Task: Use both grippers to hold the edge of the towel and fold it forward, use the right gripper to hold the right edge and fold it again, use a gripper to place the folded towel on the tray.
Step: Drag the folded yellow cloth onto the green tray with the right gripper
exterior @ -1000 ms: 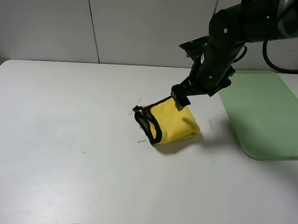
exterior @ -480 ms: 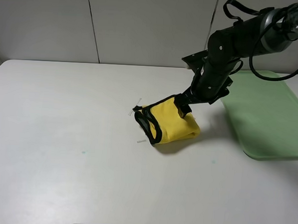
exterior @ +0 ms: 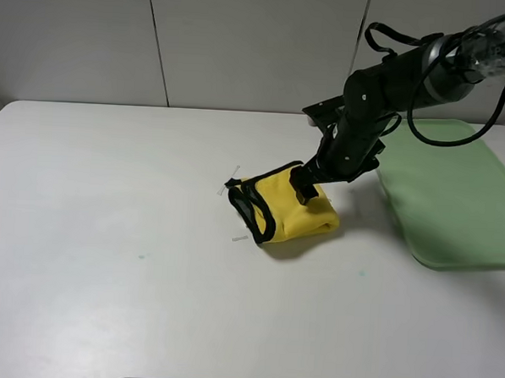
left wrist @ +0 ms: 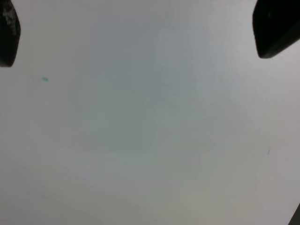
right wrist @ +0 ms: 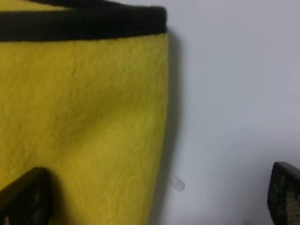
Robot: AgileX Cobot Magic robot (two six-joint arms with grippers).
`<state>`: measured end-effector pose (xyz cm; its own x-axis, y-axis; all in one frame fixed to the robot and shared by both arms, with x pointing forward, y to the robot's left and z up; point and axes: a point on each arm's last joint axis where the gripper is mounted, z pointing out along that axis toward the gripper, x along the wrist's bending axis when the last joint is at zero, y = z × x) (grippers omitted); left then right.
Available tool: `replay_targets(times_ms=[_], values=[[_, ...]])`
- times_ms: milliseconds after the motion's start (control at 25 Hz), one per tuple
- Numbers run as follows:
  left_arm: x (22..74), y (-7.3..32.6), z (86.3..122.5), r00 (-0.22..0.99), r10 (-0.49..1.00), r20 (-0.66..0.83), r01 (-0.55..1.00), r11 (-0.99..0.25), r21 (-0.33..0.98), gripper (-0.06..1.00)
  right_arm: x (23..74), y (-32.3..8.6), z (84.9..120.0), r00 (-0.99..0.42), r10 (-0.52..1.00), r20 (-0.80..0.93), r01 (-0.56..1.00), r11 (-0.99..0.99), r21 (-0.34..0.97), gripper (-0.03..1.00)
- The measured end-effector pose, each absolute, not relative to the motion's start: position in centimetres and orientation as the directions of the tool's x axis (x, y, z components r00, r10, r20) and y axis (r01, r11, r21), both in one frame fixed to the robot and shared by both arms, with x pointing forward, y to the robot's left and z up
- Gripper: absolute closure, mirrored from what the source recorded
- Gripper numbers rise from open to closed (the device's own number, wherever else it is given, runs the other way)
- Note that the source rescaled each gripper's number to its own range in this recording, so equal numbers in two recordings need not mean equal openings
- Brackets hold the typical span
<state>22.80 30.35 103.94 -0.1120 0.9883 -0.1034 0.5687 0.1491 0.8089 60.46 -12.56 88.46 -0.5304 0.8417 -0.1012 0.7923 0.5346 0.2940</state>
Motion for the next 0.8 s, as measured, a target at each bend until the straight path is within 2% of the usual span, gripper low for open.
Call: replay_targets(times_ms=[680,800], values=[[22.8,30.35,103.94,-0.112,0.988,-0.103,0.569,0.149,0.809,-0.06,60.69,-12.4,87.28,-0.534,0.84,-0.098,0.792,0.537,0.291,-0.03],[22.8,30.35,103.94,-0.112,0.988,-0.103,0.569,0.149,0.809,-0.06,60.66,-12.37,87.28,-0.528,0.844,-0.09,0.796,0.53,0.292,0.08]])
